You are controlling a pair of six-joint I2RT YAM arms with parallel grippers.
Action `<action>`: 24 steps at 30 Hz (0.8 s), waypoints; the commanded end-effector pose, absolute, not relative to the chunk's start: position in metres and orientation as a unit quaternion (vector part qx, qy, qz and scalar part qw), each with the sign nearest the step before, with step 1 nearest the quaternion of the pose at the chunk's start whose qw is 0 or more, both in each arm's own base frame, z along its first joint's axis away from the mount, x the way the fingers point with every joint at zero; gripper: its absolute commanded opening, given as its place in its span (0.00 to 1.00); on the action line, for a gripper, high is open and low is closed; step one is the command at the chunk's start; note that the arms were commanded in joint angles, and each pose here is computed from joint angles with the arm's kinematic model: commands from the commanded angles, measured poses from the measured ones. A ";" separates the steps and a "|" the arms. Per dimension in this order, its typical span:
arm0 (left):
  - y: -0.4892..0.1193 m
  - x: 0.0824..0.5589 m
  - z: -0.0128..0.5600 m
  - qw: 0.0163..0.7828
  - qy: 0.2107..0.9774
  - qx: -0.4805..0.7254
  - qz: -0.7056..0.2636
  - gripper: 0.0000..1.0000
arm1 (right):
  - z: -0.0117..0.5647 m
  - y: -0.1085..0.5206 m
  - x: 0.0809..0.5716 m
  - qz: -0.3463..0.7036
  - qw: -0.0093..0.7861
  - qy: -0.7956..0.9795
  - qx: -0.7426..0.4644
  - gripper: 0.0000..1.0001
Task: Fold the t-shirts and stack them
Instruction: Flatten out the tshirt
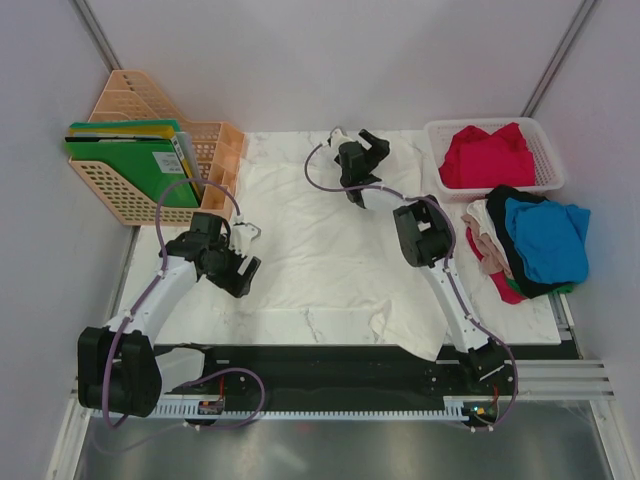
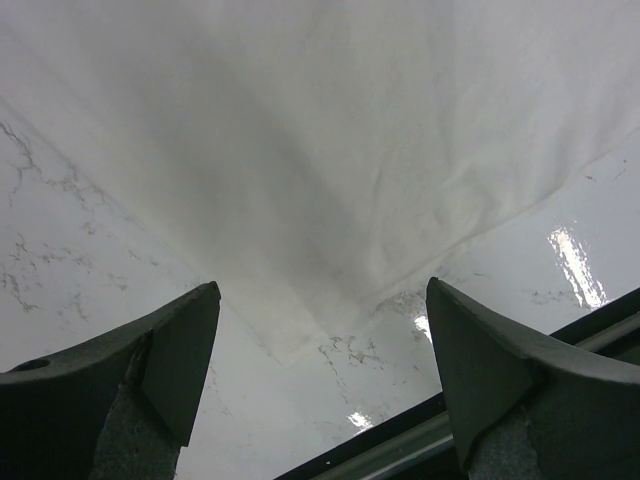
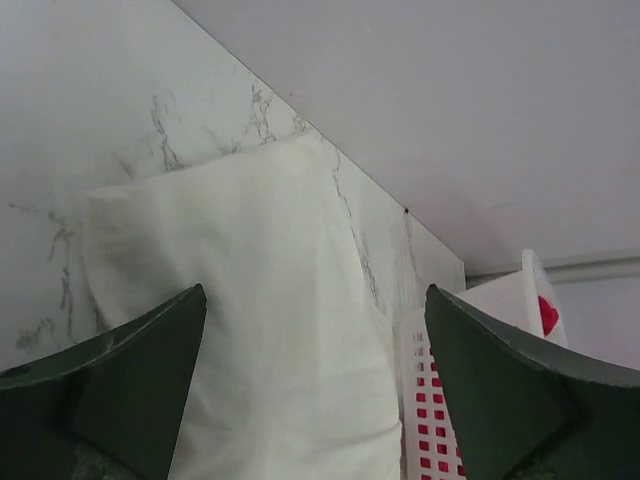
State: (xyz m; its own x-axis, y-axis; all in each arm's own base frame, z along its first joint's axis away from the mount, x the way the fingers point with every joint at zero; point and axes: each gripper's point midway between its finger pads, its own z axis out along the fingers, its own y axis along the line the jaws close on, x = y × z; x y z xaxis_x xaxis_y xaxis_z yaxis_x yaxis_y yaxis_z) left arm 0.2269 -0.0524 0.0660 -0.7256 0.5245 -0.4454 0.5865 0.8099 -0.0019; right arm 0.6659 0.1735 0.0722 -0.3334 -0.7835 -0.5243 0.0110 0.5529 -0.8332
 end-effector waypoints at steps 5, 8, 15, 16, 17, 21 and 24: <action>-0.057 0.227 0.072 0.230 0.925 0.291 -0.081 0.91 | 0.157 0.137 0.611 -0.372 0.551 0.732 -0.146 0.98; -0.060 0.228 0.075 0.237 0.922 0.294 -0.088 0.91 | 0.192 0.131 0.594 -0.359 0.571 0.726 -0.132 0.98; -0.061 0.226 0.083 0.255 0.916 0.296 -0.090 0.91 | 0.237 0.130 0.564 -0.328 0.574 0.736 -0.143 0.98; -0.062 0.226 0.086 0.263 0.914 0.297 -0.089 0.91 | 0.235 0.128 0.555 -0.325 0.552 0.750 -0.165 0.98; -0.062 0.226 0.087 0.266 0.913 0.297 -0.089 0.91 | 0.235 0.132 0.549 -0.303 0.544 0.763 -0.172 0.98; -0.063 0.235 0.099 0.292 0.902 0.306 -0.082 0.91 | 0.204 0.155 0.492 -0.161 0.450 0.833 -0.279 0.98; -0.064 0.251 0.106 0.304 0.893 0.324 -0.076 0.91 | 0.184 0.176 0.413 0.031 0.336 0.867 -0.366 0.98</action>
